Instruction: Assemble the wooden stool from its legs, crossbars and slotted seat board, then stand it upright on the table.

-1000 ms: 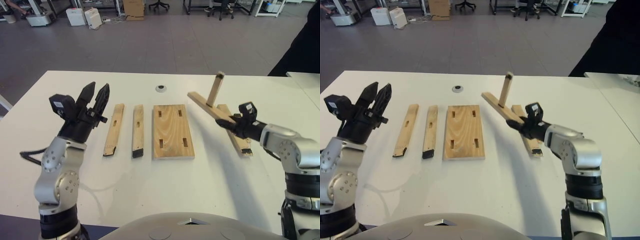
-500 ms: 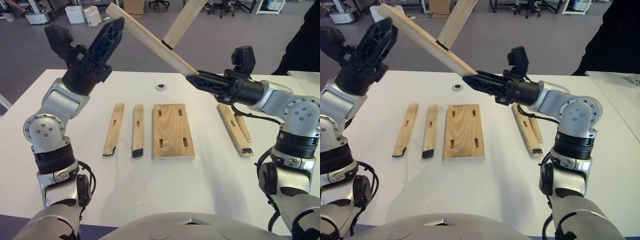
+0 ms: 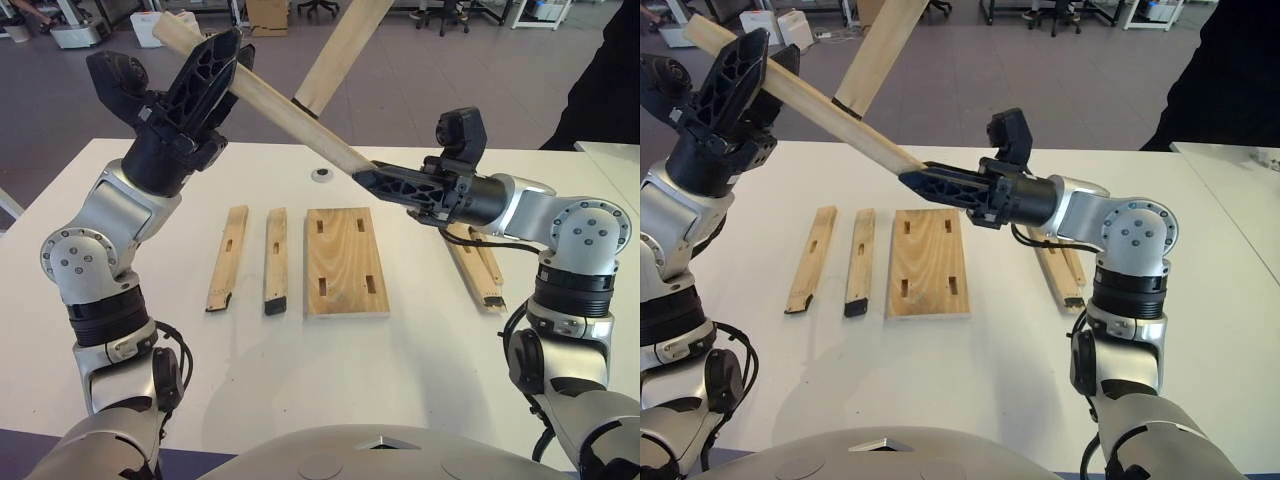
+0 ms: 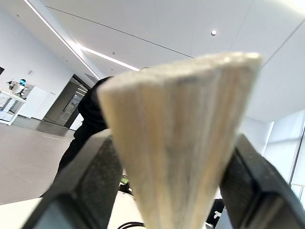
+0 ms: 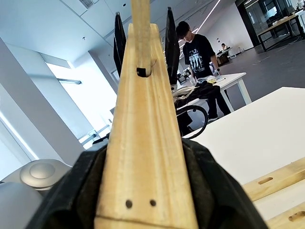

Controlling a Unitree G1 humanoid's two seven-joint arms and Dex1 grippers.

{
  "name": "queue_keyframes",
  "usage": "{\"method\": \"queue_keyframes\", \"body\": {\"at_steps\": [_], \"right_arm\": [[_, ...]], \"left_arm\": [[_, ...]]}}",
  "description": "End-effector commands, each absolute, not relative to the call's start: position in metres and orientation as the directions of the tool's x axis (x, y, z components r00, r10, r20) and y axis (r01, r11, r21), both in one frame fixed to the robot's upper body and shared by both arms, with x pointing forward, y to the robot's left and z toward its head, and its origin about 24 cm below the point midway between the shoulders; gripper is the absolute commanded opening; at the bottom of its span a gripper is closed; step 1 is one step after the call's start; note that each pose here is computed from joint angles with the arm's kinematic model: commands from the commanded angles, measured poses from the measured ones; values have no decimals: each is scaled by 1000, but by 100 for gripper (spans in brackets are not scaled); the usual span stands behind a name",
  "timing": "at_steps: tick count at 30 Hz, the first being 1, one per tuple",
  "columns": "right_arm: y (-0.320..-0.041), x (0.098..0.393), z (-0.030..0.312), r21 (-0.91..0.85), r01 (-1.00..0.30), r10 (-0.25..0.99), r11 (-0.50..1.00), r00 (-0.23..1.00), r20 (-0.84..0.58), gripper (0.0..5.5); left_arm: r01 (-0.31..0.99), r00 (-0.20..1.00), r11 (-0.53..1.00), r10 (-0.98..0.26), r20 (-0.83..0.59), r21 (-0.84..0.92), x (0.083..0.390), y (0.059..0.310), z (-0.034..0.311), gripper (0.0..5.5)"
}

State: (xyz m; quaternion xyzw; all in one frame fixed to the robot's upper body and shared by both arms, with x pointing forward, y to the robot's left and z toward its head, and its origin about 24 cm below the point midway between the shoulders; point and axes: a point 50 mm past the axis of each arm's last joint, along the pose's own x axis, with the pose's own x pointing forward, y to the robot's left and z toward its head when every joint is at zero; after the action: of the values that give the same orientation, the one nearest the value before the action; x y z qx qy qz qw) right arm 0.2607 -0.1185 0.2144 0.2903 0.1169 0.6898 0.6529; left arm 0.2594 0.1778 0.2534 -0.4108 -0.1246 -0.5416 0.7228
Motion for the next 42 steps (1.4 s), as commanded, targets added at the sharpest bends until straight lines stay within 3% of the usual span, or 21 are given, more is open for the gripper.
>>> {"method": "queue_keyframes", "body": {"at_steps": [1, 9, 11, 15, 22, 29, 42], "right_arm": [[-117, 261, 215, 543, -831, 968, -120, 24, 250, 207], [-119, 264, 219, 536, -838, 958, -106, 58, 280, 207], [-118, 272, 213, 569, -822, 958, -30, 139, 252, 207], [-123, 281, 200, 609, -787, 932, 98, 287, 221, 319], [-179, 292, 170, 678, -636, 797, 367, 592, 124, 321], [-211, 298, 173, 655, -592, 715, 470, 691, 111, 321], [-214, 304, 178, 642, -604, 731, 473, 675, 96, 321]], "left_arm": [[881, 395, 92, -683, 615, -463, 258, 176, 256, 216], [856, 465, 164, -660, 590, -491, 269, 190, 243, 207], [854, 487, 209, -645, 589, -477, 271, 195, 243, 207], [829, 553, 334, -615, 563, -449, 280, 207, 247, 207], [759, 648, 610, -677, 349, -226, 275, 214, 230, 206], [903, 419, 429, -859, 295, -34, 256, 213, 191, 206], [988, 148, 150, -987, 59, 40, 245, 197, 150, 206]]}}
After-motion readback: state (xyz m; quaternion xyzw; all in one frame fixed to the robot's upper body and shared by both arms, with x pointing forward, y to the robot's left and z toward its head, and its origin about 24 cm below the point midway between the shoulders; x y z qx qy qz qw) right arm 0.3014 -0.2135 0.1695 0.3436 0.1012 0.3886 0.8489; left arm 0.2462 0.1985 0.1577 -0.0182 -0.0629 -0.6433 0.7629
